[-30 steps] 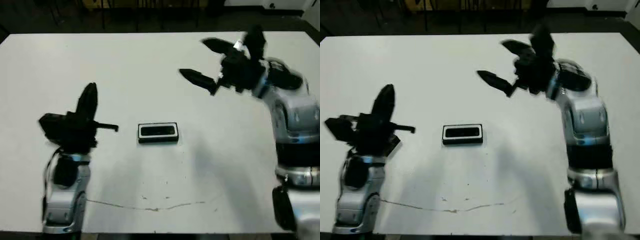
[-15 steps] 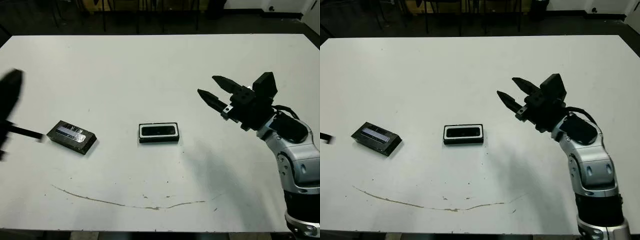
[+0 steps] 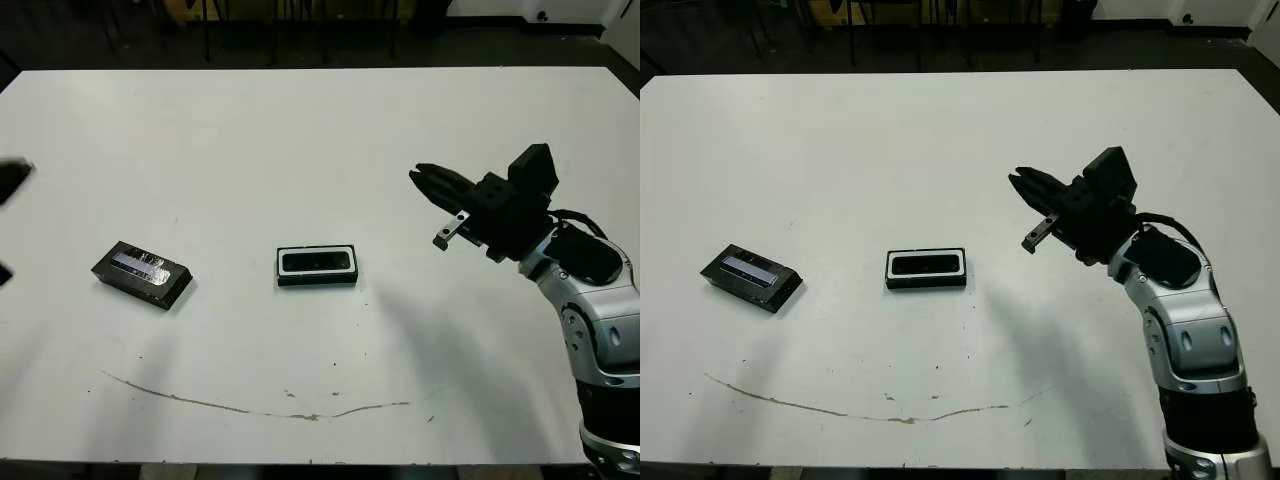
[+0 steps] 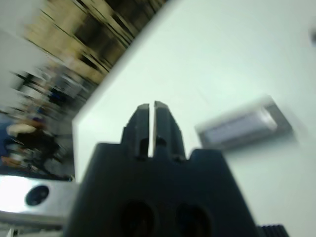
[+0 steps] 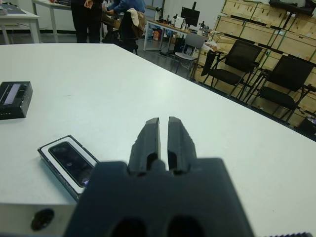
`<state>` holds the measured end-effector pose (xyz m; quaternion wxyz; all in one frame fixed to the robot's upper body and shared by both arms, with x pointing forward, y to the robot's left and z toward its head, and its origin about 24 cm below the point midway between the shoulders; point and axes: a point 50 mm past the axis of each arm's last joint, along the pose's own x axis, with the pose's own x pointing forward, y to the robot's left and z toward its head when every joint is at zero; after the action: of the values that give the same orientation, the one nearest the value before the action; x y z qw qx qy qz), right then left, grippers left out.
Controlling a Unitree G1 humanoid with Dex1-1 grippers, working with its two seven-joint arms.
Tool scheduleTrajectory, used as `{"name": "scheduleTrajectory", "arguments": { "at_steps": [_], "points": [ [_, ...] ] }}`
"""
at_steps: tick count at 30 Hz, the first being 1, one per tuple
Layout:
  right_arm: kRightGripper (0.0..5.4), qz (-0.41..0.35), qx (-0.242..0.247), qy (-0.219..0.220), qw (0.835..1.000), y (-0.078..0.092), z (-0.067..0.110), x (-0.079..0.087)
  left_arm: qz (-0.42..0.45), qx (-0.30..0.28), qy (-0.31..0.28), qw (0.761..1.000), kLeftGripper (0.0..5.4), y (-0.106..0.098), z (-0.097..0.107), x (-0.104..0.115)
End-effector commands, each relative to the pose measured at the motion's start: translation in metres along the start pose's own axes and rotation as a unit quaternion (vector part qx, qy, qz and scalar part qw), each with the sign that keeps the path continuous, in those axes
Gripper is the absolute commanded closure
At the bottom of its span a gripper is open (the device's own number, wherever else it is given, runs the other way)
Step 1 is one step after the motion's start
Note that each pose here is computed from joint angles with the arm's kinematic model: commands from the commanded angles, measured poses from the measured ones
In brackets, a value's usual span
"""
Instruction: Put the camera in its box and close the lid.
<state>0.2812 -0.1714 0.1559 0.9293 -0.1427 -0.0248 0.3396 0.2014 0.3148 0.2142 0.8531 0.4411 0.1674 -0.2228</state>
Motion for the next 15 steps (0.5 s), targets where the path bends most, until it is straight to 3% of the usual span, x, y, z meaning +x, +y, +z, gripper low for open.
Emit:
{"name": "scheduleTrajectory", "arguments": {
  "at_steps": [1,8,15],
  "points": [
    [5.39,-0.002,0.003,0.011,1.000,-0.003,-0.004,-0.004,-0.087,0.021,0.059,0.994,5.40,-0.006,0.000,-0.001],
    [5.39,-0.009,0.010,0.016,1.000,-0.007,-0.005,-0.008,-0.206,0.079,0.197,0.955,5.40,-0.015,0.002,-0.003],
    [5.39,-0.012,0.006,0.019,1.000,-0.010,-0.004,-0.010,-0.265,0.098,0.241,0.928,5.40,-0.028,-0.014,0.004]
  ]
}}
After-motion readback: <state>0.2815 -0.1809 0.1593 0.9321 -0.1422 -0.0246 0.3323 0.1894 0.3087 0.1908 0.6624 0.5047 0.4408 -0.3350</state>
